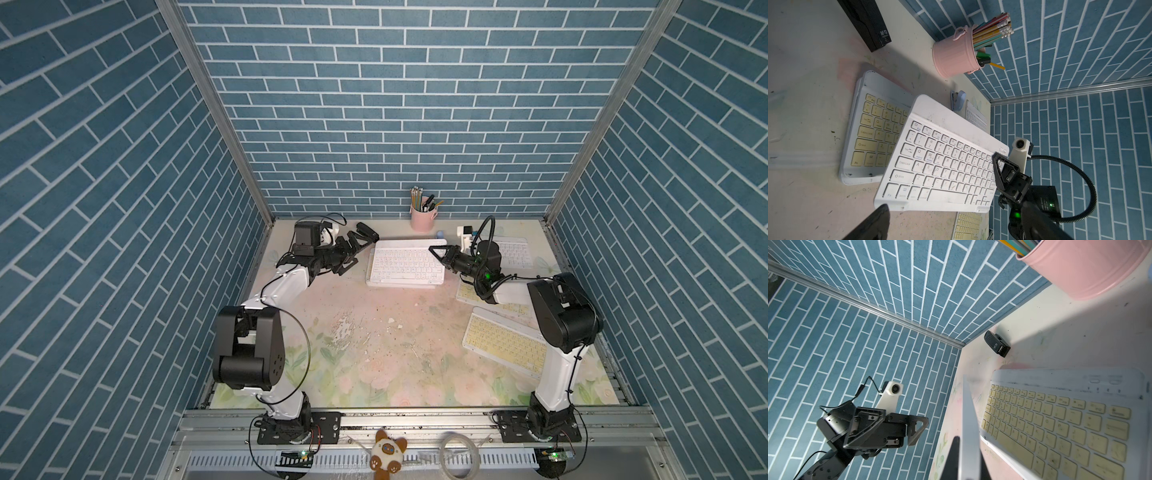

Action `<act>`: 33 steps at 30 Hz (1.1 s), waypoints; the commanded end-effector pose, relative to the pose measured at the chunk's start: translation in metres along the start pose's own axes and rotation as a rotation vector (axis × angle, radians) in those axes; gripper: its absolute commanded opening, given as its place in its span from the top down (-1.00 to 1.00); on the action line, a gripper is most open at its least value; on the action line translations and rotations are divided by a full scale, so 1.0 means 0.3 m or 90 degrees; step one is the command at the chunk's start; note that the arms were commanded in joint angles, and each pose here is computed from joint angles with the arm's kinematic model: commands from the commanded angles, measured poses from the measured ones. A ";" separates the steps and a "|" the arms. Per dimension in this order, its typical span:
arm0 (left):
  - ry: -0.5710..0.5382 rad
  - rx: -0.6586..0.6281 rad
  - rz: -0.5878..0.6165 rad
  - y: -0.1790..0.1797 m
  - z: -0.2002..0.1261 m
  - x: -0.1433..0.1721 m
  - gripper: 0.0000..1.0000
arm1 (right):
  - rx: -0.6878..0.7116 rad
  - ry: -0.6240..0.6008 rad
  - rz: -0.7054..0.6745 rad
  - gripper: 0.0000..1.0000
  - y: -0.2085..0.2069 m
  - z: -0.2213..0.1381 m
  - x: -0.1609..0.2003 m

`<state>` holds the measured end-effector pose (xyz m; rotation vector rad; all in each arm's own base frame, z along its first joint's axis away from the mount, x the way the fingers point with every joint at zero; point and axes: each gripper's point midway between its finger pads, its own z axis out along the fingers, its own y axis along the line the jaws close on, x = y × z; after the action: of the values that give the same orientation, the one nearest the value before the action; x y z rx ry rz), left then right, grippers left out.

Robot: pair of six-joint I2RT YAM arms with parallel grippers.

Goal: Stack the numeric keypads
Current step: Place the numeric keypad at the numeric keypad.

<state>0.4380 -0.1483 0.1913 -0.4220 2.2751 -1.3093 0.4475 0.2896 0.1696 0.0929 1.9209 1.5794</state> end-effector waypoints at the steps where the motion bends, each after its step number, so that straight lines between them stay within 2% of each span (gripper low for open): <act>1: -0.028 0.016 0.017 -0.022 0.025 -0.055 -0.99 | -0.093 -0.007 -0.014 1.00 0.095 0.019 -0.057; 12: -0.016 -0.001 0.005 0.034 0.121 -0.071 -0.99 | -0.096 0.000 0.028 1.00 -0.037 0.060 -0.079; 13: -0.013 -0.003 0.008 0.034 0.125 -0.067 -0.99 | -0.087 0.008 0.041 1.00 -0.086 0.070 -0.059; 33: 0.027 -0.046 0.012 0.102 0.156 -0.034 -0.99 | -0.092 0.046 0.084 1.00 -0.197 0.130 -0.041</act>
<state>0.4670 -0.1613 0.1502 -0.4199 2.3525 -1.2551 0.4933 0.3002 0.0977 0.1502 1.9524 1.7742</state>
